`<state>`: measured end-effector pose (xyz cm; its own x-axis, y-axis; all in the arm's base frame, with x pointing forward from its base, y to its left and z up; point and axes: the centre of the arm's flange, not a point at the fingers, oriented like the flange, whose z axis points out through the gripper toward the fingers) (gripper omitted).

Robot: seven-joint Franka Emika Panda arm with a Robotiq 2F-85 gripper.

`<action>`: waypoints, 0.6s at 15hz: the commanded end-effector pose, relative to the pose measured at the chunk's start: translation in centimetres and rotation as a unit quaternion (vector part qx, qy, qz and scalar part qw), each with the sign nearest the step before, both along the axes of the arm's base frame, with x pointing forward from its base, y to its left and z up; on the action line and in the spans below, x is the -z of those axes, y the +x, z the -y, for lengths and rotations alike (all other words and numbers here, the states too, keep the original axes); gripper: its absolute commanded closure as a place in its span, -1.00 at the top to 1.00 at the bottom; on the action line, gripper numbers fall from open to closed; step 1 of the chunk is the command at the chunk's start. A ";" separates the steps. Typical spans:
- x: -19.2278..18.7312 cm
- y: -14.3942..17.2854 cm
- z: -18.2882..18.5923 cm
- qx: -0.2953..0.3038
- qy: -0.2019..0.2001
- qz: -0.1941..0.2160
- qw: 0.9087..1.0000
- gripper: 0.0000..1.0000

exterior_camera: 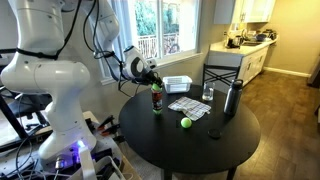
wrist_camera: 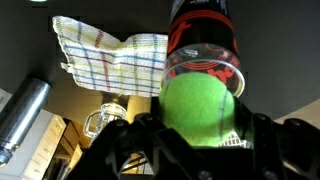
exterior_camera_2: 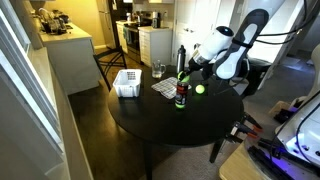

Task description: Put the closest ball in the container

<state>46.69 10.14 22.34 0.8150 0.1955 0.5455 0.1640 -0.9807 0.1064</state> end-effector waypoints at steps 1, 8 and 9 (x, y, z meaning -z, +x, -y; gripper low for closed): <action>0.3 -0.3 -0.1 -0.014 0.014 -0.003 1.000 -0.15; 0.4 -0.2 0.1 -0.006 0.011 -0.007 1.000 1.00; 0.4 -0.2 0.2 -0.004 0.011 -0.007 1.000 1.00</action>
